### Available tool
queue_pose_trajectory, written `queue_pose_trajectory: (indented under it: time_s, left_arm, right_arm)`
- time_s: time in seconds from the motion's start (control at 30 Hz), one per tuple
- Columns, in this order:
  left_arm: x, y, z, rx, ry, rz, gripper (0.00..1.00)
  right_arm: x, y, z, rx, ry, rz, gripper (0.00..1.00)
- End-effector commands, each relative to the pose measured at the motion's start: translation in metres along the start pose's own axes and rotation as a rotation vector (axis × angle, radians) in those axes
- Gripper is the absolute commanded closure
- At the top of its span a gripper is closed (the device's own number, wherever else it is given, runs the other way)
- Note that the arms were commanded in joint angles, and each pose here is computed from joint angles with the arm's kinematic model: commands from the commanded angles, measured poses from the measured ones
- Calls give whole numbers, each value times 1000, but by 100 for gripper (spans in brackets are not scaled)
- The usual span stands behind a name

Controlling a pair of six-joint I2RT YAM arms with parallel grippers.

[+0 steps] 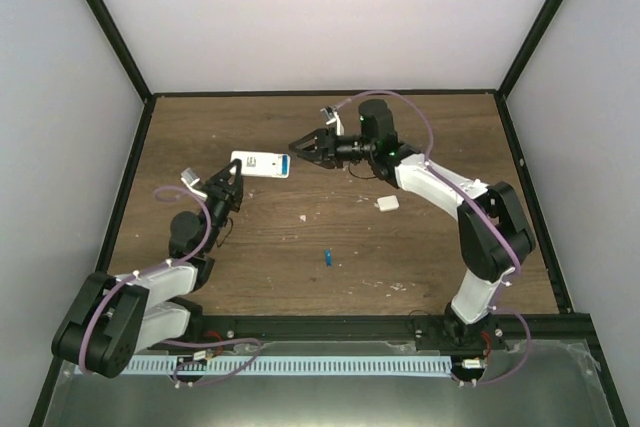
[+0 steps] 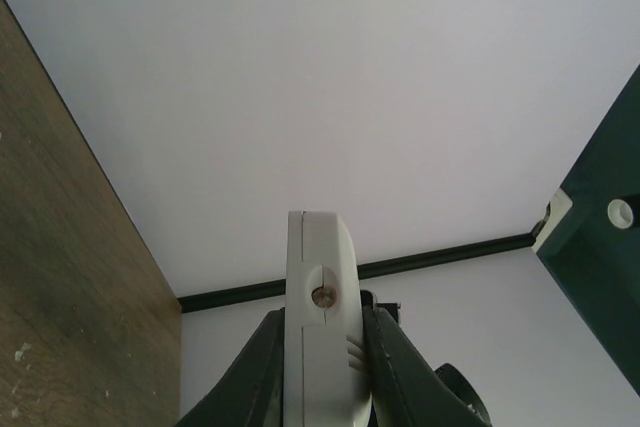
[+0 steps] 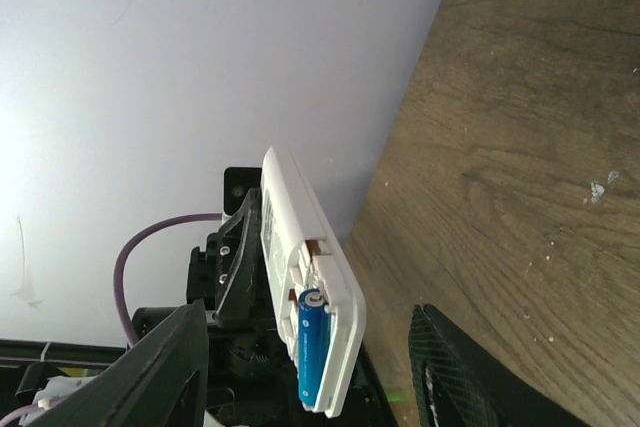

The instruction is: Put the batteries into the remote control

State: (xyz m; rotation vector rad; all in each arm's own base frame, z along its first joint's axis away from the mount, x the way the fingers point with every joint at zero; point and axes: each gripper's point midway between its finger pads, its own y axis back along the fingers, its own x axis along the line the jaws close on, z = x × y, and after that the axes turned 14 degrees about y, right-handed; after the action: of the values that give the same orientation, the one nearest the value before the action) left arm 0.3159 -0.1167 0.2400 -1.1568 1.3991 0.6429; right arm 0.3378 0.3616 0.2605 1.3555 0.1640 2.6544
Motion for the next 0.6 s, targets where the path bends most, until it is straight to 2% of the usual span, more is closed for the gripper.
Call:
queue_pose_trajectory:
  time_s: [0.0,0.23,0.57]
  left_arm:
    - [-22,-4,-3,15,-7,-78,100]
    - [-22,-4,-4,19,-6,-76,100]
    - [-20,-4,-5,23,-7,-67,100]
  right_arm:
    - [0,-9,3,30,10,-11,53]
    - [-2,-22,-4,57,-1,-9,54]
    - [3,-30,0,58,5,6,66]
